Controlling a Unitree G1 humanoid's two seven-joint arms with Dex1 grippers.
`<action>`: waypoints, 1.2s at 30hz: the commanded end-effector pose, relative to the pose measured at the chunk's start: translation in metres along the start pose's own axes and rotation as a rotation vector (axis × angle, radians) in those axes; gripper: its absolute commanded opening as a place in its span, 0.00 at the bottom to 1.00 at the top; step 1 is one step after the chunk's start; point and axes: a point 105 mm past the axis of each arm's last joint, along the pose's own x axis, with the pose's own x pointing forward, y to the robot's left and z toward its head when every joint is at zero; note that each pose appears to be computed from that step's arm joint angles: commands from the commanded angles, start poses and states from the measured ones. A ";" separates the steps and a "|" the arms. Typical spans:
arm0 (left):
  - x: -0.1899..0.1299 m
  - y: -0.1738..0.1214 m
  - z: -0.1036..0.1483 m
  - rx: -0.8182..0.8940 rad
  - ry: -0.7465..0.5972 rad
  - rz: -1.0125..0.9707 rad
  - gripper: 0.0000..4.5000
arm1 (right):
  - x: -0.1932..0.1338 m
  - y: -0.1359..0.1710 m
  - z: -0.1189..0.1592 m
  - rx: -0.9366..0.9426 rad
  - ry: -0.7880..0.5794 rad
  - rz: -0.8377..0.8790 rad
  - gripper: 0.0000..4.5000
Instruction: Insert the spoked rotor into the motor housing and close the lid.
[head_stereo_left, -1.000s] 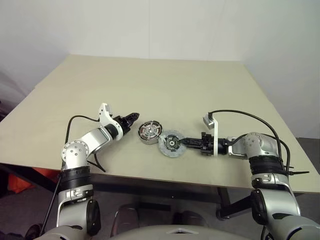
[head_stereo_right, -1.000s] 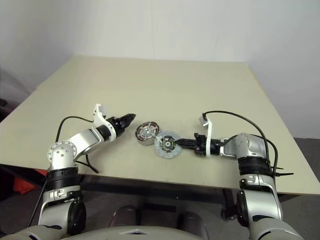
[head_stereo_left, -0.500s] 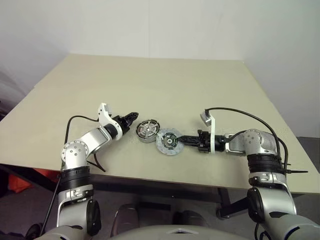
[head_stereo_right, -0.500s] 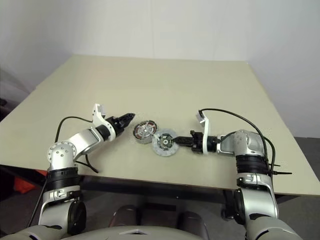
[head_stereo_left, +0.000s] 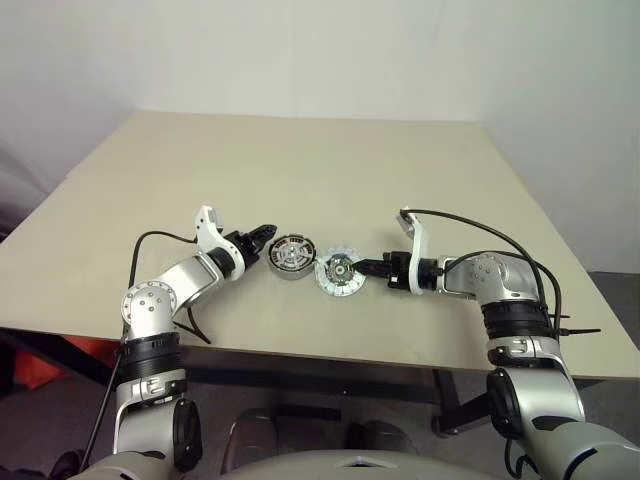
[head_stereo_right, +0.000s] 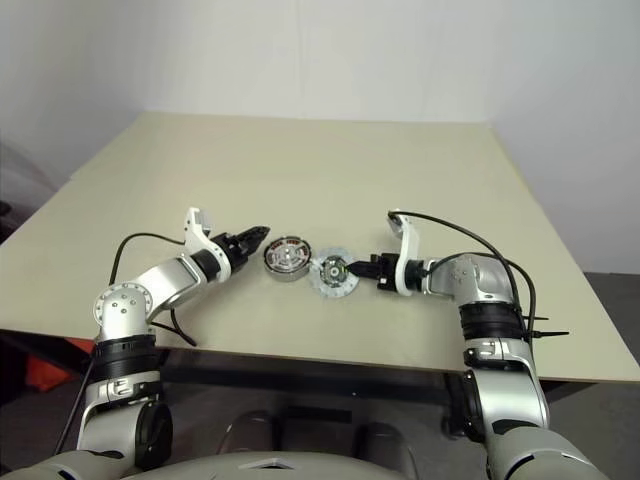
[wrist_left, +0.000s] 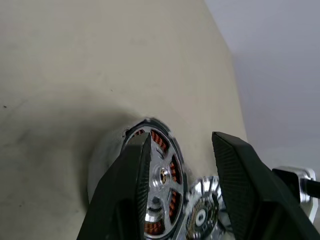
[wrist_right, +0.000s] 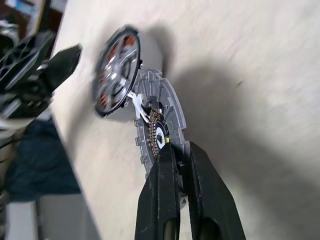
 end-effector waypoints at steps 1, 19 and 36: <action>-0.003 -0.011 0.007 0.026 -0.028 -0.033 0.45 | 0.000 -0.004 0.016 -0.045 -0.048 -0.075 0.01; -0.003 -0.011 0.006 0.027 -0.026 -0.033 0.45 | 0.005 0.010 0.016 -0.078 -0.035 -0.020 0.15; -0.003 -0.009 0.003 0.021 -0.026 -0.030 0.45 | -0.019 -0.010 0.036 0.019 -0.115 -0.153 0.59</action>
